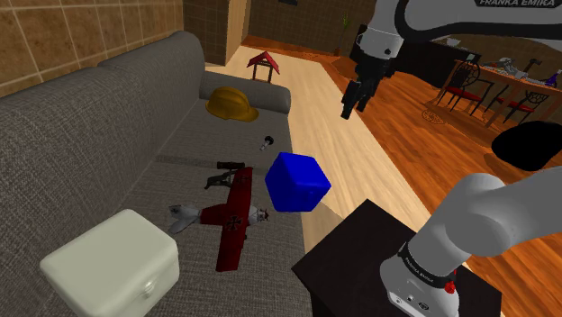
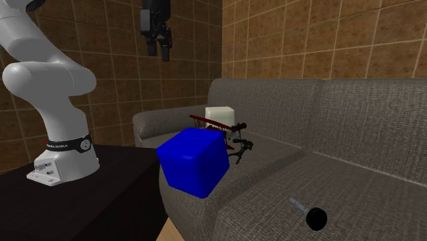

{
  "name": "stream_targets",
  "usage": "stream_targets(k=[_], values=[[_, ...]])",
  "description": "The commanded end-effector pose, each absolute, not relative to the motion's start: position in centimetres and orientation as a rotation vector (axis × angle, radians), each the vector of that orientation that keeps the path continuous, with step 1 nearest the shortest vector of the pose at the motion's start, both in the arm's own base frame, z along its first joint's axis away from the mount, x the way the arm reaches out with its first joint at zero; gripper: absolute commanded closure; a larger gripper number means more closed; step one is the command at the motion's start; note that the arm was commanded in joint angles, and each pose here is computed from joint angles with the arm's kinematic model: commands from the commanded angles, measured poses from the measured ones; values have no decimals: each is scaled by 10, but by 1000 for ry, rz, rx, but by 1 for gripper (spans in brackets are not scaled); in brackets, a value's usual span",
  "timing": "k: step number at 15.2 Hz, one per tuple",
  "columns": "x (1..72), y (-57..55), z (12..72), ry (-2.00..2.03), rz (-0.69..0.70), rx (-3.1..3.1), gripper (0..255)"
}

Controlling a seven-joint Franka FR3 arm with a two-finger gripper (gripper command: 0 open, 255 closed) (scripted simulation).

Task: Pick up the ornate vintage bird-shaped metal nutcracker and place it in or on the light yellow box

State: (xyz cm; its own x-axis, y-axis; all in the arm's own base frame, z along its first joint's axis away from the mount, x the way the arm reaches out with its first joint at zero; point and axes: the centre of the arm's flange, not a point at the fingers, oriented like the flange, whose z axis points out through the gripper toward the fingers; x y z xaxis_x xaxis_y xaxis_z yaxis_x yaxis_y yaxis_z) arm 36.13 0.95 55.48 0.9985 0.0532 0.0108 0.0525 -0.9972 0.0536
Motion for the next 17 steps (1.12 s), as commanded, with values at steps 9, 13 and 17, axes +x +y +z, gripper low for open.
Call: stream_targets(k=[9,13,17], values=[[458,32,468,448,-3,3123,0],[494,48,434,596,-13,3125,0],[528,68,399,746,-23,3119,0]])
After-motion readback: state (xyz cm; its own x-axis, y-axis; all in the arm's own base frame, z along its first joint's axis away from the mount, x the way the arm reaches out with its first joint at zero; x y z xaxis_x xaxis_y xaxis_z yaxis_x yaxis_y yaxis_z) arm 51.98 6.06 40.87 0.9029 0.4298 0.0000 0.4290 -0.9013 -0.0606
